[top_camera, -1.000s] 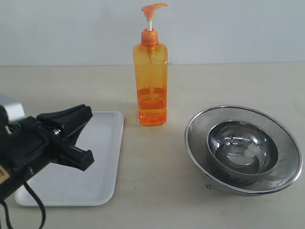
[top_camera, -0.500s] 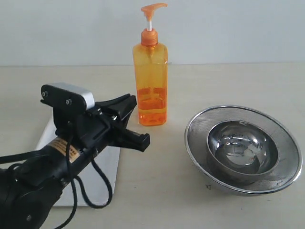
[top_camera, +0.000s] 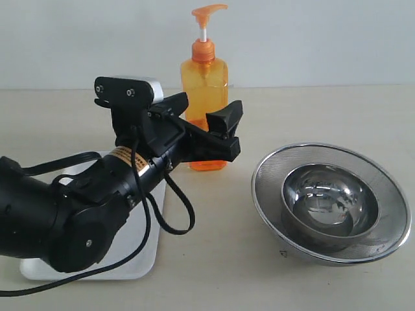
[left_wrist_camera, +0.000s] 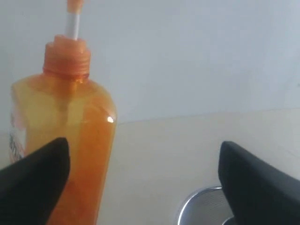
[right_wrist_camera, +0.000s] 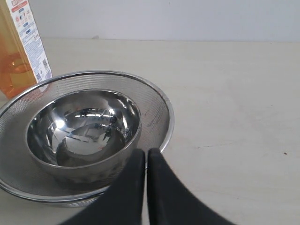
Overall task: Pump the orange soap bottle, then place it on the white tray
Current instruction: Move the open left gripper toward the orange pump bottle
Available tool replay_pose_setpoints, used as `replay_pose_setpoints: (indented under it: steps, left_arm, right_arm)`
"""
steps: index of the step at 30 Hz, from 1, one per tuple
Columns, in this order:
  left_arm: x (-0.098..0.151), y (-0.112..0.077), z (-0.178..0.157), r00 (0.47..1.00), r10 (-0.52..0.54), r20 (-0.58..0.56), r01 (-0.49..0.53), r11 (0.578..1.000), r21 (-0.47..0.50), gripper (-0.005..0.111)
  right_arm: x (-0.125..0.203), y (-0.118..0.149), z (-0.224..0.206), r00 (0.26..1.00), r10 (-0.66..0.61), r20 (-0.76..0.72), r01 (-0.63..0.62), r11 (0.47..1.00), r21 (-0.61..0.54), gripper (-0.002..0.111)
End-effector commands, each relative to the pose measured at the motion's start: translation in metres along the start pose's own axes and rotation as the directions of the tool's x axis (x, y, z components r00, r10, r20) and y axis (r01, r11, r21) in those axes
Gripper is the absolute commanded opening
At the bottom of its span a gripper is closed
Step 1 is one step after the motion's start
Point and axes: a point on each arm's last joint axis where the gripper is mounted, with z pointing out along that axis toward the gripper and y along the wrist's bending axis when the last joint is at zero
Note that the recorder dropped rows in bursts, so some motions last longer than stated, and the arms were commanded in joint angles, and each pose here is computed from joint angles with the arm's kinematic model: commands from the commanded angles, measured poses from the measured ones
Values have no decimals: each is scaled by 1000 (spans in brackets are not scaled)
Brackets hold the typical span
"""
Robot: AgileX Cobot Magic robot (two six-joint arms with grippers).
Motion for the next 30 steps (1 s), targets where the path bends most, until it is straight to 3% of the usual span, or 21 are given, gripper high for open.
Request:
replay_pose_setpoints:
  steps: [1,7,11,15,25,30]
  left_arm:
    - [10,0,9,1000,13,-18,-13,1000,-13,81]
    - [31,2,30,998,63,-15,-64,997,-33,81]
    - [30,3,33,992,108,61,-105,993,-51,81]
    - [31,3,33,990,128,57,-125,991,-54,81]
    - [33,14,32,997,73,28,-67,983,-170,81]
    - [33,15,32,997,69,23,-64,982,-175,81]
  right_arm:
    - [-1,0,0,1000,0,9,0,1000,6,0]
    - [-1,0,0,1000,0,9,0,1000,6,0]
    - [-1,0,0,1000,0,9,0,1000,6,0]
    - [-1,0,0,1000,0,9,0,1000,6,0]
    - [-1,0,0,1000,0,9,0,1000,6,0]
    - [-1,0,0,1000,0,9,0,1000,6,0]
